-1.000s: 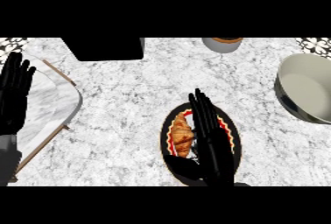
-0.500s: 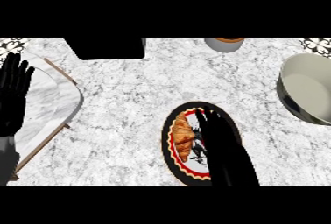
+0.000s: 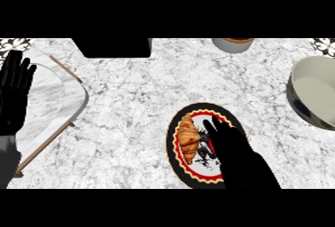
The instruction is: Pick the tomato from the plate and place it in the bowl
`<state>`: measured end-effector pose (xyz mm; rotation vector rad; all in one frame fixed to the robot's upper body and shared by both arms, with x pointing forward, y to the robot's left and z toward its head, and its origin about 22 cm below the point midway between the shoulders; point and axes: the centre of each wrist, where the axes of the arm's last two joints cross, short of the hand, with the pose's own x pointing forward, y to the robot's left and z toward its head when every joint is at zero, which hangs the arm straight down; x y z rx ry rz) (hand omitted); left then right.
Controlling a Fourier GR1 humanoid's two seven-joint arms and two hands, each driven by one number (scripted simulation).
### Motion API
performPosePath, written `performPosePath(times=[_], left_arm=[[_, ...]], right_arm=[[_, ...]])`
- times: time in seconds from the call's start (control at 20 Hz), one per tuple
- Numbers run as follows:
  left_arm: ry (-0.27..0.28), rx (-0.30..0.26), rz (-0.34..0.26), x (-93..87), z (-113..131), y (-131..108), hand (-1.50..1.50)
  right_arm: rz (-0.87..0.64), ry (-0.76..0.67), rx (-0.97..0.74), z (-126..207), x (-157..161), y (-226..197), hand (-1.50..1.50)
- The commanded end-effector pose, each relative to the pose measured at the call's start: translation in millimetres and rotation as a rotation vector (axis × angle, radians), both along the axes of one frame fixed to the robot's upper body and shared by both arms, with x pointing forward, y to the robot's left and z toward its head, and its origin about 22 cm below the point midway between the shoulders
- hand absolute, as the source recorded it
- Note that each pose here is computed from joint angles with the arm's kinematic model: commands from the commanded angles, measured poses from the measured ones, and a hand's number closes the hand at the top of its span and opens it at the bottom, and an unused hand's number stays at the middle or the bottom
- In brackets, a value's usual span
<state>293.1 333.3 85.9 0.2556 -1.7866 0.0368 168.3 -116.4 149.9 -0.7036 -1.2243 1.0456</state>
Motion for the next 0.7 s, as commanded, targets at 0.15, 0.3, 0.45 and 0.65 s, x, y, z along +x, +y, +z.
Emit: performPosePath(times=[0.15, 0.3, 0.45, 0.65], left_arm=[[0.005, -0.011, -0.010, 4.5, 3, 9, 0.00], [0.010, -0.017, -0.002, 7.4, -12, -3, 0.00], [0.007, 0.001, -0.020, 6.1, -7, -21, 0.00], [0.006, -0.010, -0.021, 0.7, 1, -1, 0.00]], right_arm=[[-0.073, 0.126, -0.118, 11, 11, -8, -1.50], [-0.108, 0.151, -0.115, -16, 9, 7, -1.50], [-0.103, 0.165, -0.110, -21, 25, -16, -1.50], [-0.154, 0.170, -0.110, -30, 29, -18, -1.50]])
